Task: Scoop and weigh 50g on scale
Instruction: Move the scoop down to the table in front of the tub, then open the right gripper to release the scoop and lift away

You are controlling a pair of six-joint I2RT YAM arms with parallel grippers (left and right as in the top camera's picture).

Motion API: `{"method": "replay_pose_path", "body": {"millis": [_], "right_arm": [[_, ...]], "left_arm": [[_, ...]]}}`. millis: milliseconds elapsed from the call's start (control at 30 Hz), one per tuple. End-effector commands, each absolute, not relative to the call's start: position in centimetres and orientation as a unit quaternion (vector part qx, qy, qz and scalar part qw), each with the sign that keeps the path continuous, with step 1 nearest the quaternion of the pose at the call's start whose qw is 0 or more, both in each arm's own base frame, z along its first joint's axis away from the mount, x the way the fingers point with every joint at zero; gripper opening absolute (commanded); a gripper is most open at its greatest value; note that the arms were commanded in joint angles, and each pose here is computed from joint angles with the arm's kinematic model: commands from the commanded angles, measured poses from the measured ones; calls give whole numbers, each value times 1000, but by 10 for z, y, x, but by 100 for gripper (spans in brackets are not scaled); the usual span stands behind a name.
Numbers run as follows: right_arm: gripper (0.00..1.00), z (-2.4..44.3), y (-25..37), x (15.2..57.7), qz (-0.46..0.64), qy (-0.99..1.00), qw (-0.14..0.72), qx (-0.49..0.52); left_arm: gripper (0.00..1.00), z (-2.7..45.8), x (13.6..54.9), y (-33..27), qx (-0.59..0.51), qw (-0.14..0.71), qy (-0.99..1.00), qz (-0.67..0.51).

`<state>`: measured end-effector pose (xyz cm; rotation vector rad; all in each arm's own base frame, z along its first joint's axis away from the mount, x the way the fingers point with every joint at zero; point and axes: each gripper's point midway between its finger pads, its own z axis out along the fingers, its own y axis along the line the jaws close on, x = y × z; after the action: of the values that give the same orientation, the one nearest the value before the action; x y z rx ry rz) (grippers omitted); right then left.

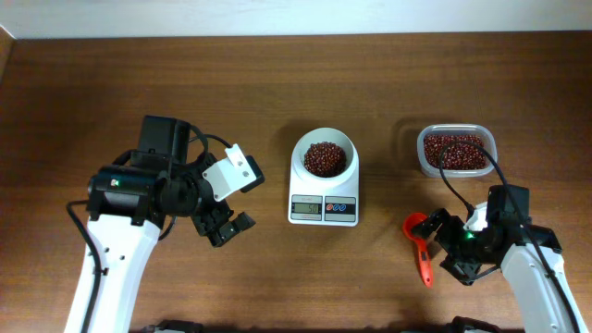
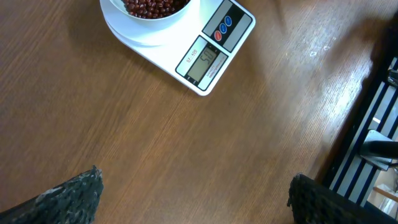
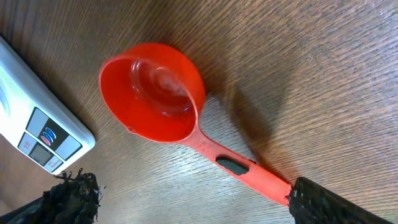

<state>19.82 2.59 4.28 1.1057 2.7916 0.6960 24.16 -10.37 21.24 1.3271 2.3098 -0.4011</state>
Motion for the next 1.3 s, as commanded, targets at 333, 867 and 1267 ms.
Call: {"method": "replay_pose_path", "body": {"millis": [333, 867, 1267], "right_arm": [[99, 37, 17, 198, 199, 910, 36, 361], [99, 75, 29, 288, 228, 929, 262, 125], [99, 131, 53, 287, 240, 904, 349, 63]], "left_arm": [[99, 214, 241, -105, 486, 227, 831, -146], [99, 214, 241, -105, 486, 227, 831, -146], [99, 214, 241, -105, 486, 227, 831, -146]]}}
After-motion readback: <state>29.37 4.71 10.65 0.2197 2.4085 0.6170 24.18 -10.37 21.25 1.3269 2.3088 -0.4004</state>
